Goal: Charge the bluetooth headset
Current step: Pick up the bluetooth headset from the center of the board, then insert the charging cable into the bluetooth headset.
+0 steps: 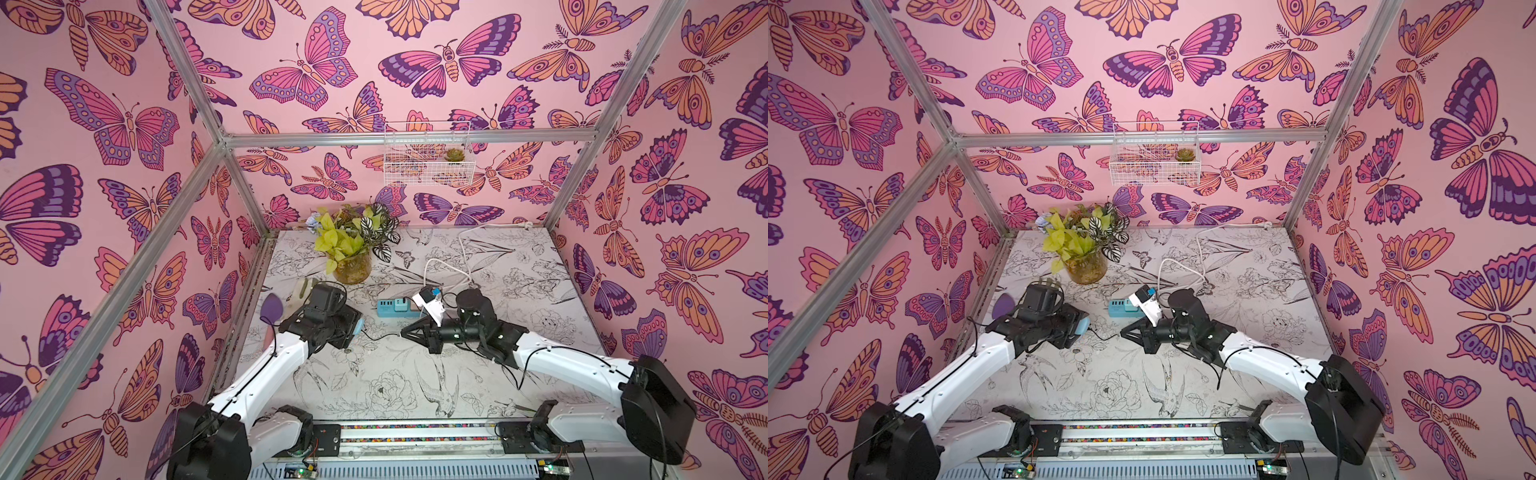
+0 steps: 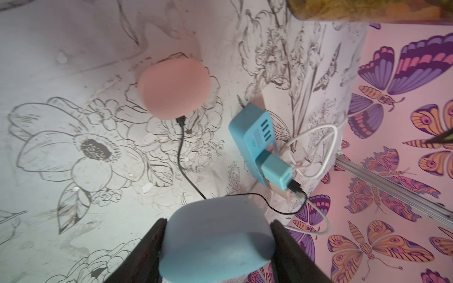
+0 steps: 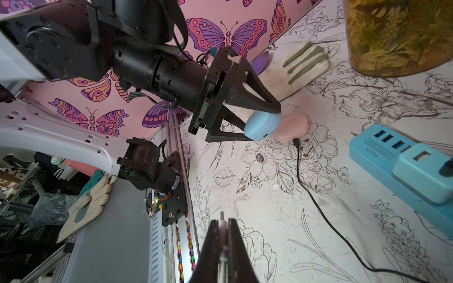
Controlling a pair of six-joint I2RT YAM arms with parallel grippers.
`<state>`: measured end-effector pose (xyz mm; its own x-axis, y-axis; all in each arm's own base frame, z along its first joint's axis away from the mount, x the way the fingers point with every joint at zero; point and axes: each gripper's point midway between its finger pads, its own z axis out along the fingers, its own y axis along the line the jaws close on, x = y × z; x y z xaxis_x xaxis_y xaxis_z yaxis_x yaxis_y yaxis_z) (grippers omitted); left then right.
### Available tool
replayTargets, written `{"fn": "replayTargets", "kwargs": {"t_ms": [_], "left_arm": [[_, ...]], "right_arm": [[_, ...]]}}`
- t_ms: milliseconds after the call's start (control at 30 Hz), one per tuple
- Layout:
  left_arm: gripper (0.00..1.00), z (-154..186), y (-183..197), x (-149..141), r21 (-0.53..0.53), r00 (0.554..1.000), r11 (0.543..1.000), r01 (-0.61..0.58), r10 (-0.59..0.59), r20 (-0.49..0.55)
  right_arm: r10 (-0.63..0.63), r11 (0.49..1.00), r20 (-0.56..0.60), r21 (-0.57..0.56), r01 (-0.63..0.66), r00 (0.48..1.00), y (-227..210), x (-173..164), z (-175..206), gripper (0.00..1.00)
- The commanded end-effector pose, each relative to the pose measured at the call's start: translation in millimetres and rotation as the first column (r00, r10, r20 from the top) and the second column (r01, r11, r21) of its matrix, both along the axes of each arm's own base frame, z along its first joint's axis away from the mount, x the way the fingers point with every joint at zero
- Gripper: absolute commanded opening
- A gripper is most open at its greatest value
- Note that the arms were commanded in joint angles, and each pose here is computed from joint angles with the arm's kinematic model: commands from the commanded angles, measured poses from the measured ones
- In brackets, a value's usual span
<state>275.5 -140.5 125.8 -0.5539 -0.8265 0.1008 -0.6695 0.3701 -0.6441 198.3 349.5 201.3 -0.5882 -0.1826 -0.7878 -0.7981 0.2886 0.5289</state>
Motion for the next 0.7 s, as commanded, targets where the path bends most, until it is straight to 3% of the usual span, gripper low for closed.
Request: {"fn": "replayTargets", "kwargs": {"t_ms": [0,333,667], "left_arm": [[0.46,32.4,-23.2,11.9,-0.129,0.993,0.991,0.033,-0.018,0.117],[0.46,75.8,-70.0,12.5,-0.325,0.974,0.941,0.096,-0.021,0.226],[0.46,90.1,-86.0,4.2,-0.394,0.967,0.911,0.125,-0.024,0.252]], "right_arm": [[-0.084,0.995,0.029,0.051,0.082,0.996,11.6,16.5,15.5,0.0],[-0.284,0.952,0.057,0.14,0.274,0.957,14.5,46.1,23.6,0.0],[-0.379,0.916,0.042,0.159,0.368,0.925,4.9,58.9,20.2,0.0]]}}
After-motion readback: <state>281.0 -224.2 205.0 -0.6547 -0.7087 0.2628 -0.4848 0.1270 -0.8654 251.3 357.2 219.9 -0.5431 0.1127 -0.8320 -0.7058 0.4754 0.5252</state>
